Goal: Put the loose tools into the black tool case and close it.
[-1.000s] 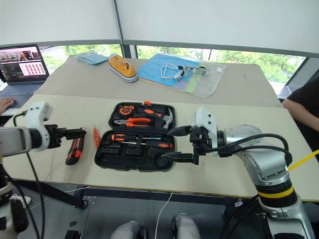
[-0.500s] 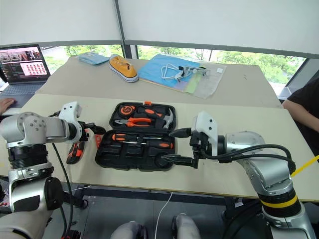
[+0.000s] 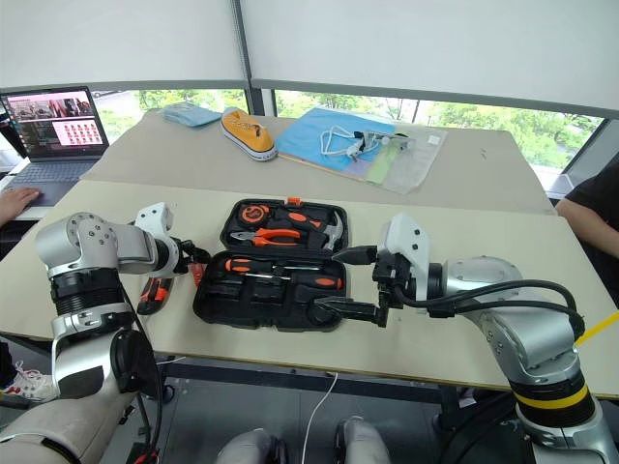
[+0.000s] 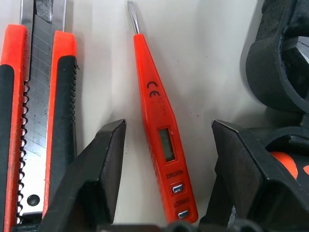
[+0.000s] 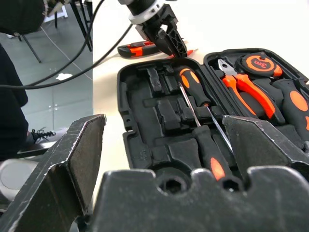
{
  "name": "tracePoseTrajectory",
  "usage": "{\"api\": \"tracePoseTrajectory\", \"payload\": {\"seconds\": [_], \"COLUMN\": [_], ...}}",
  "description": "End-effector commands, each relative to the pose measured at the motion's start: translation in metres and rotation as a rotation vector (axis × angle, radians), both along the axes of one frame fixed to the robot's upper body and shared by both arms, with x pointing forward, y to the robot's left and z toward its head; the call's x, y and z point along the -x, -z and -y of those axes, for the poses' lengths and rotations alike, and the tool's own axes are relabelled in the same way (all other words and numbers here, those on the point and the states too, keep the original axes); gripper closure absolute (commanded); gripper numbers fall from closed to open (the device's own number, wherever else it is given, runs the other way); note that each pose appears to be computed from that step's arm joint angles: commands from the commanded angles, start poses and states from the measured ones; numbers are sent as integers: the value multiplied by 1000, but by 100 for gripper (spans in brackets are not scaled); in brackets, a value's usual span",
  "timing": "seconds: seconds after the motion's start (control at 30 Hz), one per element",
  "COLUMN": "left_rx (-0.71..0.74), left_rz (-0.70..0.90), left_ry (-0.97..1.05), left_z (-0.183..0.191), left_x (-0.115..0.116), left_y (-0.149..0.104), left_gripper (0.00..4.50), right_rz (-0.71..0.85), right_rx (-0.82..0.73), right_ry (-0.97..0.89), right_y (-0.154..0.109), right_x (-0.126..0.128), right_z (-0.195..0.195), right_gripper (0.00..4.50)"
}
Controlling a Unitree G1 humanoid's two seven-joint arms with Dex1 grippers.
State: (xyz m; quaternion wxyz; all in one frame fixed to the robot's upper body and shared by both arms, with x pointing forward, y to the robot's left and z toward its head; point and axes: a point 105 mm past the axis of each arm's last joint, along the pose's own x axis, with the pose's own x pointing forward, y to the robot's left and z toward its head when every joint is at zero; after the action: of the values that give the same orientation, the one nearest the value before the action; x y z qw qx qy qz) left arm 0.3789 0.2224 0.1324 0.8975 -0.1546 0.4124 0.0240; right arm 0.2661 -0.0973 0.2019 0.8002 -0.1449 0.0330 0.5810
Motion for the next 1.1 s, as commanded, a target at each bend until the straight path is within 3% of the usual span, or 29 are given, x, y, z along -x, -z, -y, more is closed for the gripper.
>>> {"api": "tracePoseTrajectory", "payload": {"seconds": [0.03,0.13,0.27,0.33,0.5,0.6,0.63,0.7,0.73,0.87,0.97,1.1], "left_rx": [19,21,6,-19,-145,-167,-210,-336,-376,-297,-337,-348], "left_rz": [-46,-60,-57,-34,116,230,332,396,402,443,399,318], "left_ry": [46,47,11,-12,21,266,455,765,870,1252,1537,1697], "left_z": [14,16,4,-8,-41,-29,-19,-8,-4,30,44,52], "left_x": [1,1,0,-1,-15,-21,-21,-12,-8,15,34,37], "left_y": [9,12,9,3,-26,-47,-64,-75,-75,-81,-70,-52], "left_gripper": [148,218,381,412,412,412,412,412,412,412,412,412], "right_rz": [48,54,59,54,-12,-33,-26,-17,-13,-15,-23,-26], "right_rx": [-11,-8,-3,0,14,53,74,95,97,105,87,75], "right_ry": [2,3,5,10,9,-5,-6,-1,5,20,25,38], "right_y": [-13,-15,-18,-17,-12,-6,-4,-1,0,5,6,7], "right_x": [4,2,0,0,3,9,10,11,11,11,14,19], "right_z": [2,3,5,6,13,16,18,20,21,21,19,17], "right_gripper": [0,0,0,0,0,0,0,0,0,0,0,0]}}
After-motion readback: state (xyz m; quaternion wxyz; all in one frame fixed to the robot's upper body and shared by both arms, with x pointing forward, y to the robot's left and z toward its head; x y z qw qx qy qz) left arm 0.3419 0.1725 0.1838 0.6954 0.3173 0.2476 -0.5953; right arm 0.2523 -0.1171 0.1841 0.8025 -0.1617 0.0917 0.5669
